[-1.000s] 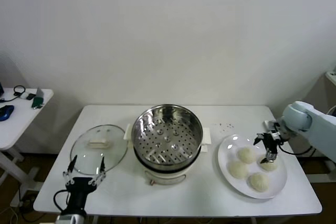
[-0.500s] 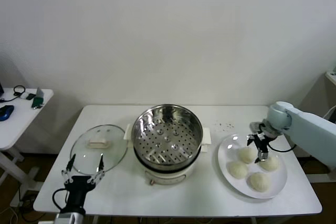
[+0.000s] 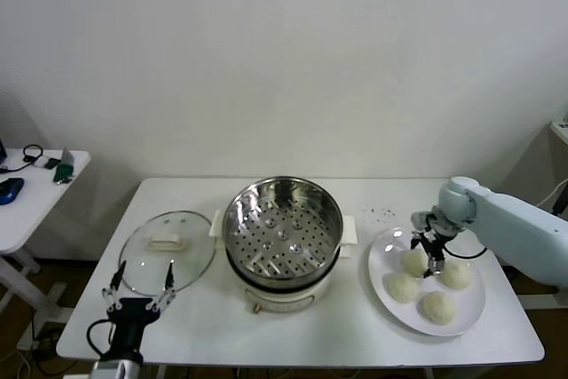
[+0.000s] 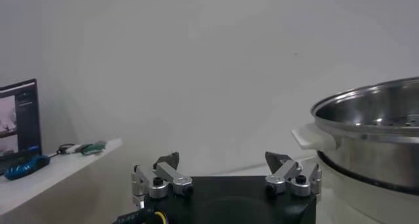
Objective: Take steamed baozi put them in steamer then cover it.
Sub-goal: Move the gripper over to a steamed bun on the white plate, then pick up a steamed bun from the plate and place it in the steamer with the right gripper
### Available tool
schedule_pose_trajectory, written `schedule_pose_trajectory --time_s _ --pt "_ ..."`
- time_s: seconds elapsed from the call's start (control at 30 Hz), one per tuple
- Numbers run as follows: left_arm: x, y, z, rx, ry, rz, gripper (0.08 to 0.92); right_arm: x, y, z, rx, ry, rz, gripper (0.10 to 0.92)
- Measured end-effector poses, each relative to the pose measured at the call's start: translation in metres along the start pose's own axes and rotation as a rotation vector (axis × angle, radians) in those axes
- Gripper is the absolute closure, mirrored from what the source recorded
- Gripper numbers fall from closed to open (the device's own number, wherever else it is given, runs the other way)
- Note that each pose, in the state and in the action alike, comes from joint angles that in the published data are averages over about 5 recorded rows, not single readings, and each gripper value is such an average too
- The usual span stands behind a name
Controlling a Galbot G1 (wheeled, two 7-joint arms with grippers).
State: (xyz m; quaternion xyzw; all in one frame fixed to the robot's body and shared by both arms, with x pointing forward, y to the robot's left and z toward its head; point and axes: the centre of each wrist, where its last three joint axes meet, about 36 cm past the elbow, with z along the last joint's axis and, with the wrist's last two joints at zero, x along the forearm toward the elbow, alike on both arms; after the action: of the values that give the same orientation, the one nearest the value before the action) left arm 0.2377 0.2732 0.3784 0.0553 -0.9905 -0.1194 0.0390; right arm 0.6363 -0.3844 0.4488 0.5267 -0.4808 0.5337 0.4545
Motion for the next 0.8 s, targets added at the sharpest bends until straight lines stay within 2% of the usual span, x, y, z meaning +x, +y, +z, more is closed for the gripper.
schedule_pose_trajectory --time_s 0.43,0.6,0.8 --pt "0.0 -0.001 -0.003 0.0 -0.006 0.001 0.177 0.027 -0.013 -0.003 0.045 -0.018 0.024 0.298" --pt "0.001 -0.001 -0.005 -0.001 -0.009 0.001 0.177 0.066 -0.034 -0.018 0.147 -0.01 0.051 0.293" --pt "0.003 -0.002 -0.006 0.001 -0.008 0.001 0.177 0.135 -0.064 -0.06 0.355 0.03 0.106 0.293"
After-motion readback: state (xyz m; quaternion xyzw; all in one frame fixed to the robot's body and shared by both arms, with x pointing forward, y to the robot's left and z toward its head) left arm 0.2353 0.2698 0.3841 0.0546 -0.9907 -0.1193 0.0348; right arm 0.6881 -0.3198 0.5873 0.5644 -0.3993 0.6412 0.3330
